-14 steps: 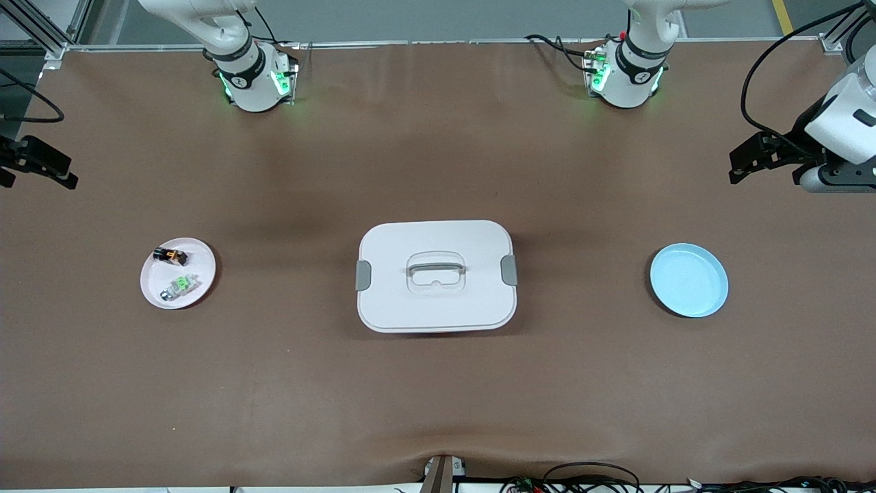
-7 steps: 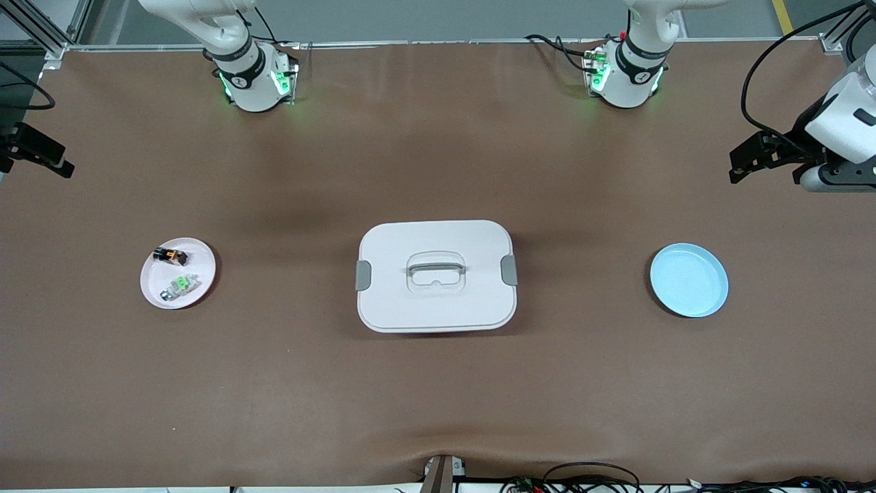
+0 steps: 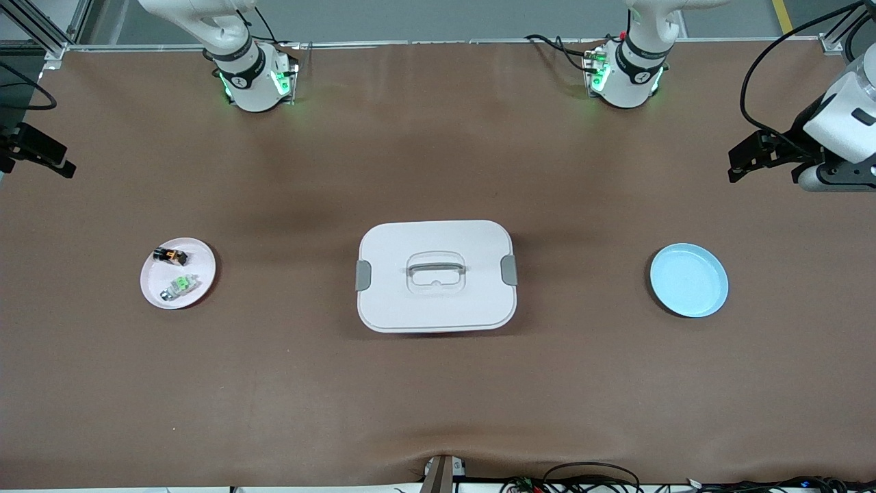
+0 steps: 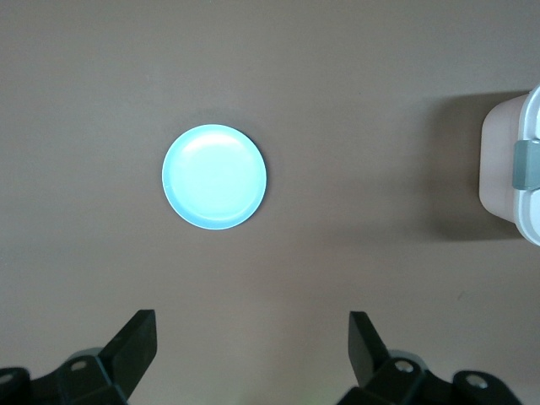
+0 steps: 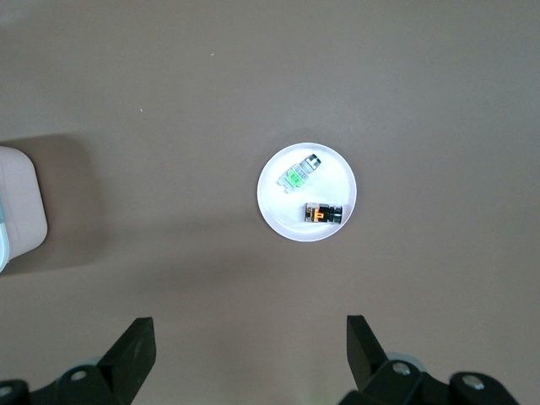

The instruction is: Transfer orange switch to right arm and place

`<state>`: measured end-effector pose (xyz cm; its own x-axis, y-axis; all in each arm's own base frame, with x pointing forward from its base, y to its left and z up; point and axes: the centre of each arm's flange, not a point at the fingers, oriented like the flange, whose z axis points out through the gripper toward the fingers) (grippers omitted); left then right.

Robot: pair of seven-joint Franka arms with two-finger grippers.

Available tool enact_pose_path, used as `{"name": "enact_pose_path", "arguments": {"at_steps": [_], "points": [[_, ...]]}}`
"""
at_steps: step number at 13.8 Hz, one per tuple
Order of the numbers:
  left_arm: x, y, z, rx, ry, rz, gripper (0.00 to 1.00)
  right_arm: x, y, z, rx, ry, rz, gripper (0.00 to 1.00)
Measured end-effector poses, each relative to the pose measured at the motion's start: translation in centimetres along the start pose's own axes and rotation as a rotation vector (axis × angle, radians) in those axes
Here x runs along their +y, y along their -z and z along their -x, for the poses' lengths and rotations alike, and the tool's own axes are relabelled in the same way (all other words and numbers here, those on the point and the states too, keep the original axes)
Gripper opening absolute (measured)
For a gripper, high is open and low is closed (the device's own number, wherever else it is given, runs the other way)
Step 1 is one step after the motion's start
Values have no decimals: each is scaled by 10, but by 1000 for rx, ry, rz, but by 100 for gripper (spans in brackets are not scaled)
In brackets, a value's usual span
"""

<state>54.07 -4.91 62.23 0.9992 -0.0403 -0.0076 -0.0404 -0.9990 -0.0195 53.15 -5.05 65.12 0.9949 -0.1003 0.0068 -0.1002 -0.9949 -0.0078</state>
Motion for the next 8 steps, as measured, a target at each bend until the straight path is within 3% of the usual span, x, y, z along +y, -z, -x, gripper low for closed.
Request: {"name": "enact_pose_path", "arguments": {"at_steps": [8], "points": [[1,0,0,-1,25,0,100,-2,-4,-1,-10,33,1,100]]}}
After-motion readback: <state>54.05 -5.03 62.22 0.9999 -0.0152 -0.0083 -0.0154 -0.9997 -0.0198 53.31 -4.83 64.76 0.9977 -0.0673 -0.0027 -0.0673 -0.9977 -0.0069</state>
